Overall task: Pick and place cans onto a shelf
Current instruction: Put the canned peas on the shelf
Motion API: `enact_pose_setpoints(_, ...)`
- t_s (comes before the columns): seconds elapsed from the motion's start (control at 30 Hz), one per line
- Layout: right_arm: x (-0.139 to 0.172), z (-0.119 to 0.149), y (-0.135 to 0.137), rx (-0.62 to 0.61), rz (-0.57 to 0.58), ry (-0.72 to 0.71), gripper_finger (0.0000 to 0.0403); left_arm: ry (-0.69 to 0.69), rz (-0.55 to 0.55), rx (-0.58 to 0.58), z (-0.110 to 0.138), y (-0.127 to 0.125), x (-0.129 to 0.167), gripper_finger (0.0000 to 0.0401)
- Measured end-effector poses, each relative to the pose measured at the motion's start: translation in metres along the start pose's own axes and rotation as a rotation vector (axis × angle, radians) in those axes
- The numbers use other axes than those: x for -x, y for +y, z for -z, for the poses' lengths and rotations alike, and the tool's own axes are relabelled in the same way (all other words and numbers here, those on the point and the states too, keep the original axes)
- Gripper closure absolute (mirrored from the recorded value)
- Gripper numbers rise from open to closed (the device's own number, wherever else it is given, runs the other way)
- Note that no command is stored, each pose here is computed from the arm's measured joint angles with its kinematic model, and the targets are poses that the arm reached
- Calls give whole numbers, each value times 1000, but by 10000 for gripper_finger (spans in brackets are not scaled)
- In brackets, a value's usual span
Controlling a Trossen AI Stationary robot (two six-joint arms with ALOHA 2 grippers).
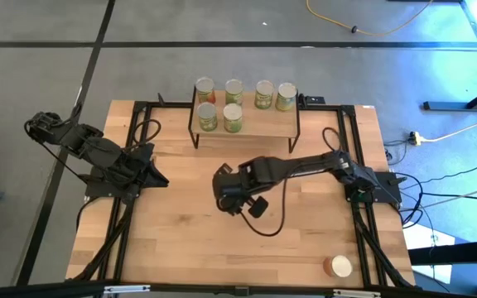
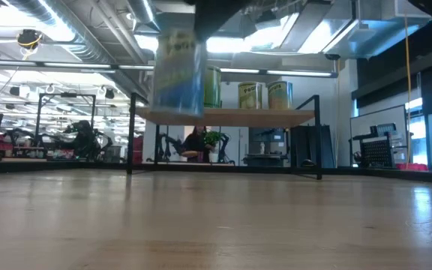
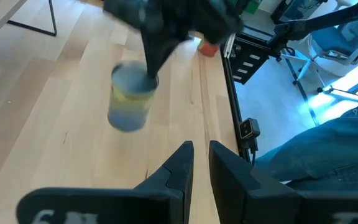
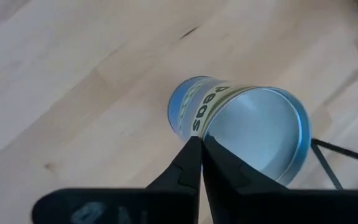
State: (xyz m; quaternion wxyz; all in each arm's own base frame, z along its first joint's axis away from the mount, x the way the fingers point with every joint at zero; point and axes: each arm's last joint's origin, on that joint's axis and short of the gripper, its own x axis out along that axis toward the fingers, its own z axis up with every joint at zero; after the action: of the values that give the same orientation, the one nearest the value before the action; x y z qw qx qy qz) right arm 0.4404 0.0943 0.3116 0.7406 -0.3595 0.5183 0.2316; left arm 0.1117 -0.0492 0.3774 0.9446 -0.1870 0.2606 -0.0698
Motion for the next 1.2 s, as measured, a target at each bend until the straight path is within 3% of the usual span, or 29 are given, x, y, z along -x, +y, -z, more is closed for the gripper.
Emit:
enact_pose_setpoints(0.27,53,24,1,-145,97,61,387,0,0,0,0,0,0,358)
enact_pose_setpoints(0.47,90,51,-9,-298,148,29,387,0,0,0,0,0,0,358)
enact_pose_setpoints(0.67,117,82,-19,-370,217,72,387,-1,0,0,0,0,0,358)
enact_pose_setpoints(1.03,122,133,-53,-506,245,147,386,-16,-26,0,-1,1,0,358)
enact_pose_setpoints(1.2,122,159,-68,-548,190,114,386,-17,-27,0,-1,1,0,358)
